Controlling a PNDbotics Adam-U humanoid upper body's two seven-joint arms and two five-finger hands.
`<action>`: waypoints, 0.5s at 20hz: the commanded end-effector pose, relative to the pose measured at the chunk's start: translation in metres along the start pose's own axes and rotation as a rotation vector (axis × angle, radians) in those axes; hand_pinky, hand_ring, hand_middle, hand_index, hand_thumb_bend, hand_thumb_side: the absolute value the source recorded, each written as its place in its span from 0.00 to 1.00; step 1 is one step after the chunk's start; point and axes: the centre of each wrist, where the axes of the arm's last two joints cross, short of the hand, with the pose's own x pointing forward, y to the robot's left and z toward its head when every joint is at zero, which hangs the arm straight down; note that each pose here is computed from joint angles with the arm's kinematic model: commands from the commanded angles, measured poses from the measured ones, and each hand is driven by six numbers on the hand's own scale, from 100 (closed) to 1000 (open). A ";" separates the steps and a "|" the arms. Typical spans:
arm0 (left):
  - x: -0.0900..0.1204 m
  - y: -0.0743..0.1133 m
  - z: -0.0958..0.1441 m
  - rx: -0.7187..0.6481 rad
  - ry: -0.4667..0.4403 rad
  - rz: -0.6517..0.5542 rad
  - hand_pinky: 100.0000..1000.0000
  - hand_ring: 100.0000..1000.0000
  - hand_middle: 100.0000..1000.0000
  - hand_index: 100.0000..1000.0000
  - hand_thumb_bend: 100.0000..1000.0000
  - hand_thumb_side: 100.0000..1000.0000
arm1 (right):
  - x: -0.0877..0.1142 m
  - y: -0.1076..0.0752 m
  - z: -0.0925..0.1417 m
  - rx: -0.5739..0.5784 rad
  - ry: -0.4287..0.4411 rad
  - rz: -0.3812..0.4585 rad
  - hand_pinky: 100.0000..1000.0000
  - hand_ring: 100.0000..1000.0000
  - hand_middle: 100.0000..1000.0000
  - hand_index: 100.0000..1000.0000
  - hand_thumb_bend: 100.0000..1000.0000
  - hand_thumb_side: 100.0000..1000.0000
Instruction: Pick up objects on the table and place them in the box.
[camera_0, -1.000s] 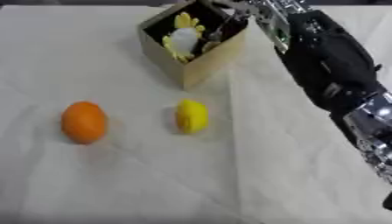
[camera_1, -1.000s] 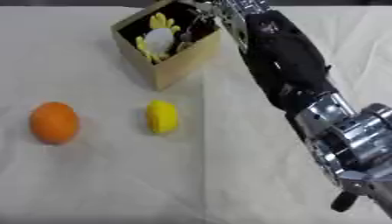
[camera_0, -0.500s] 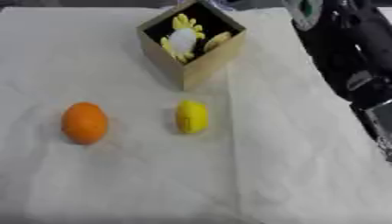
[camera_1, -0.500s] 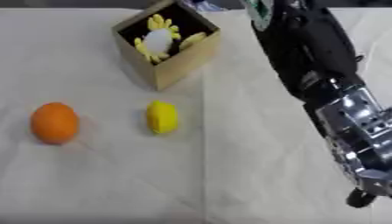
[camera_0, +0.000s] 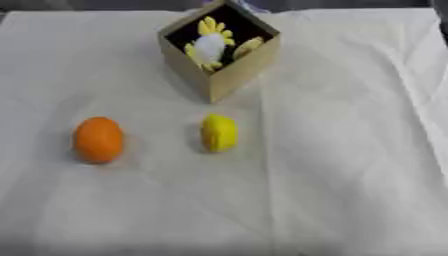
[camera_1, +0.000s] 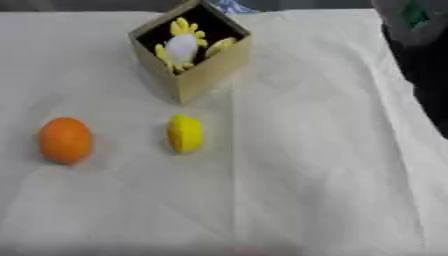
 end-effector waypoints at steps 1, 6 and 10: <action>-0.005 0.023 -0.019 -0.248 -0.021 -0.268 0.83 0.76 0.71 0.87 0.08 0.60 | 0.009 -0.032 0.021 -0.066 0.013 0.023 0.86 0.86 0.70 0.81 0.12 0.00; -0.023 0.042 -0.040 -0.665 0.032 -0.495 0.82 0.77 0.73 0.89 0.19 0.65 | 0.014 -0.038 0.037 -0.097 0.050 0.009 0.86 0.86 0.70 0.81 0.11 0.01; -0.028 0.041 -0.051 -0.899 0.053 -0.543 0.82 0.78 0.75 0.89 0.24 0.69 | 0.015 -0.039 0.039 -0.101 0.055 0.002 0.86 0.86 0.70 0.81 0.09 0.04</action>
